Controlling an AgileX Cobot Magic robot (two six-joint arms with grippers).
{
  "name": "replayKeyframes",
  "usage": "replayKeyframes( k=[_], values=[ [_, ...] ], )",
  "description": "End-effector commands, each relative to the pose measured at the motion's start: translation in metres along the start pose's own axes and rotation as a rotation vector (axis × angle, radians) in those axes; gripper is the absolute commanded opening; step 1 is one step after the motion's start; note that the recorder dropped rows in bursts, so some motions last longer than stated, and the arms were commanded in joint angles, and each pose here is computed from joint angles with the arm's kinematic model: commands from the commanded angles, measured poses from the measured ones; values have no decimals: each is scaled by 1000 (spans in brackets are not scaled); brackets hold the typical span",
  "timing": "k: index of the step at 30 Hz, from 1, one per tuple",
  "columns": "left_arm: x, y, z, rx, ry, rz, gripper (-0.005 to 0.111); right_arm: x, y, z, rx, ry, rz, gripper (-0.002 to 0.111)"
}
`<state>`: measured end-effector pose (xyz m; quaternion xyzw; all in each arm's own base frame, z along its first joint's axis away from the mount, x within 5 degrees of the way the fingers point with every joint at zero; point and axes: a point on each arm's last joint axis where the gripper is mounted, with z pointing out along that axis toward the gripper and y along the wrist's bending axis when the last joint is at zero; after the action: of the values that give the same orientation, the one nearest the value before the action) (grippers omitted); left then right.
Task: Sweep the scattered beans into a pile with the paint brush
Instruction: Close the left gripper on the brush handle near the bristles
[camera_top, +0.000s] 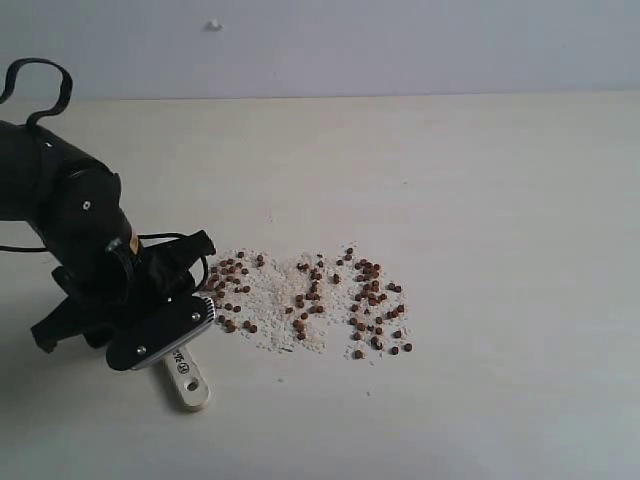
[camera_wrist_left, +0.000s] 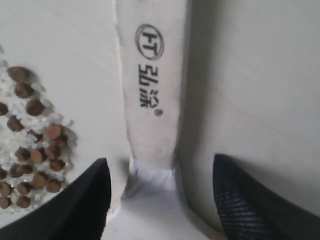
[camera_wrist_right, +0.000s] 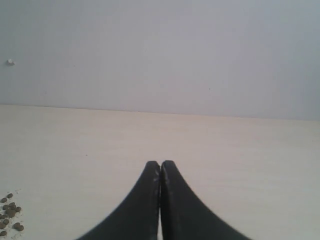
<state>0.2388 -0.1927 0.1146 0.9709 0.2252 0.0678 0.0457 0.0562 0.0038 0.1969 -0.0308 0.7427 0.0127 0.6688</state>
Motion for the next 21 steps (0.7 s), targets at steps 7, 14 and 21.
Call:
replayKeyframes(
  k=[7,14,21],
  values=[
    [-4,-2,13,32,-23,-4,41,0,0,0,5,-16,-3,0],
    [-7,-9,12,117,-55,-9,22,0,0,0,5,-16,-3,0],
    [-7,-10,12,121,-56,-7,57,0,0,0,5,-16,-2,0]
  ],
)
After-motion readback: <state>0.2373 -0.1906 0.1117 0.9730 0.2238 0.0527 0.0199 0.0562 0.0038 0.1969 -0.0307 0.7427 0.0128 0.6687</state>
